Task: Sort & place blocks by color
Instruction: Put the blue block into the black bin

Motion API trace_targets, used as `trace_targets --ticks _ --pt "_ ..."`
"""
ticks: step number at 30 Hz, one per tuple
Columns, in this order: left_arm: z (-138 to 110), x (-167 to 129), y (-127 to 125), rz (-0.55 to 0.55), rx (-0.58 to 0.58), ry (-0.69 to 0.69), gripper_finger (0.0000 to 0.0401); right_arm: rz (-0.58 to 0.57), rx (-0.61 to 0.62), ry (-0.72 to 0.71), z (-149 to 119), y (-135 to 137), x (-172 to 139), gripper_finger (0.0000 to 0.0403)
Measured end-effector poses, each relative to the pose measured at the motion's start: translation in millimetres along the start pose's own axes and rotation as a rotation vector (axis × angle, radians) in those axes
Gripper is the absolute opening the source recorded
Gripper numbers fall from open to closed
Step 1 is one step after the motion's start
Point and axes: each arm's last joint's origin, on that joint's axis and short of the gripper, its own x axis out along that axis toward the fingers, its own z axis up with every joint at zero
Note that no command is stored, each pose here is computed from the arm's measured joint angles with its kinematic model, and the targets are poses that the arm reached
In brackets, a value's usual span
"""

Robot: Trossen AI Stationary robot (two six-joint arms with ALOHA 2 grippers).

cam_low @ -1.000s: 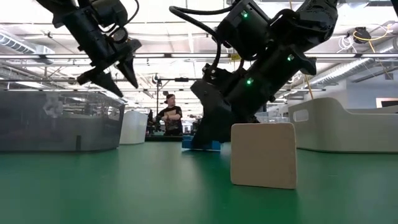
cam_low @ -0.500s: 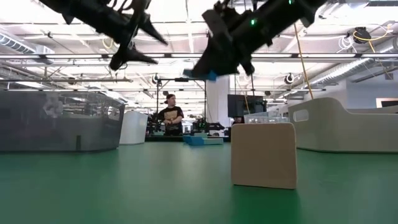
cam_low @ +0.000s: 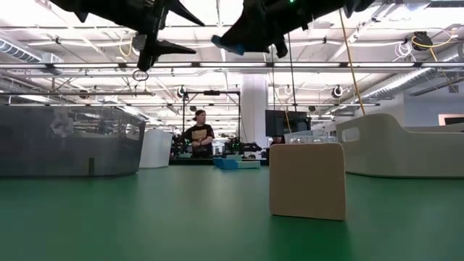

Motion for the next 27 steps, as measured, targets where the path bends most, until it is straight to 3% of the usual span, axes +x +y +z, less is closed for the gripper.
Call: trace_targets --ticks 8,17,27 --pt "-14.7 20.2 7.6 0.009 -0.053 0.103 0.0253 0.003 -0.063 -0.014 5.2 1.6 0.1 0.0111" --pt "-8.1 26.7 -0.9 -0.108 -0.073 0.019 0.0253 0.003 -0.086 0.029 0.3 2.5 -0.5 0.0111" --pt "-8.4 32.0 7.0 -0.063 -0.079 0.027 0.0253 0.017 -0.118 0.023 0.4 6.2 -2.4 0.0111"
